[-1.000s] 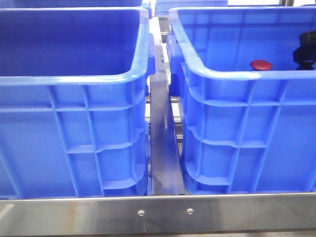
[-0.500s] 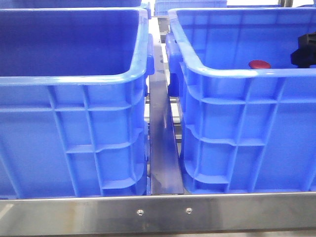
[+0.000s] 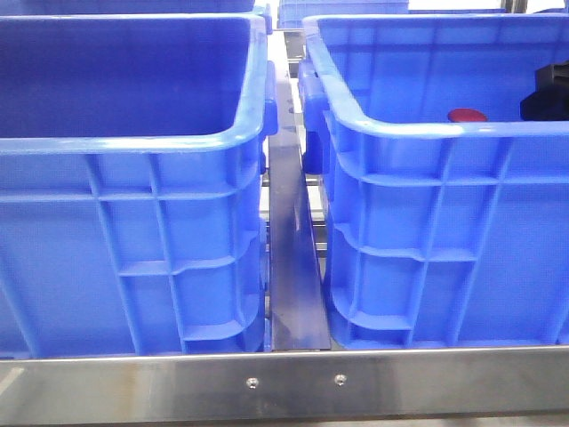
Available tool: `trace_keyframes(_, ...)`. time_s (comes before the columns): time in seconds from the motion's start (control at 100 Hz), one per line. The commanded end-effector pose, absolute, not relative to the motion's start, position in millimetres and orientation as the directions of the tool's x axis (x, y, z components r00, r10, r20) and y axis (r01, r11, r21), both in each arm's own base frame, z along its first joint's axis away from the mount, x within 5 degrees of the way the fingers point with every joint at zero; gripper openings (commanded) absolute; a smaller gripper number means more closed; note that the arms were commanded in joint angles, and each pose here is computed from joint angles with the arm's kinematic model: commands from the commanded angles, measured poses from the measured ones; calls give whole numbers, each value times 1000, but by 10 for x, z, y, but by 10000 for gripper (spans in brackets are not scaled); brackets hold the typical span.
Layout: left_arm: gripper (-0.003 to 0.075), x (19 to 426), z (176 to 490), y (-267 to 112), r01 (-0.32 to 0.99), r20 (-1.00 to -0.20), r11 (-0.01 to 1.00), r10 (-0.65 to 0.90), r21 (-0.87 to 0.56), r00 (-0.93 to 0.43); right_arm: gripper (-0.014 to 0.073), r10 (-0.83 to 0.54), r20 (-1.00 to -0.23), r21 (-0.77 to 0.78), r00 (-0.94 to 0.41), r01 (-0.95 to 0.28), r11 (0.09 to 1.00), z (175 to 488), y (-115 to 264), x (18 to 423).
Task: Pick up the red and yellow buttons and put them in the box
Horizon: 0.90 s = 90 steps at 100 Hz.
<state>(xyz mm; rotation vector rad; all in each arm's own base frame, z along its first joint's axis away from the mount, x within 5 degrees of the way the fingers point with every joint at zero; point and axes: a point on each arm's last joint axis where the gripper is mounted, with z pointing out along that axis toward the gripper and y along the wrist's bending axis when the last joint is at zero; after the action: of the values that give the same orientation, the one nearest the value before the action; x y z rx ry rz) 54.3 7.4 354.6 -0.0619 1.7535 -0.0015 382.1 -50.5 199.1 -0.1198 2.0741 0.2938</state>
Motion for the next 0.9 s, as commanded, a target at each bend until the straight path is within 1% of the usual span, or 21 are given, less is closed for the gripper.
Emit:
trace_keyframes(0.0,-19,550,3685,63,-26,-995,999,-41,-39,-94,330,107,-888,194,-448,-153,969,2175,-544,3803)
trace_keyframes(0.09,-19,550,3685,63,-26,-995,999,-41,-39,-94,430,104,-893,188,-437,-154,970,2224,-542,3790)
trace_keyframes(0.16,-19,550,3685,63,-26,-995,999,-41,-39,-94,466,100,-900,182,-424,-156,971,2281,-539,3775)
trace_keyframes(0.3,-19,550,3685,63,-26,-995,999,-41,-39,-94,468,105,-913,173,-395,-141,975,2439,-541,3718)
trace_keyframes(0.49,-19,550,3685,63,-26,-995,999,-41,-39,-94,468,85,-939,133,-334,-122,984,2735,-529,3558)
trace_keyframes(0.69,-19,550,3685,63,-26,-995,999,-41,-39,-94,468,78,-962,108,-261,-104,989,3077,-415,3237)
trace_keyframes(0.89,-19,550,3685,63,-26,-995,999,-41,-39,-94,461,39,-973,55,-226,-64,996,3318,-143,2852)
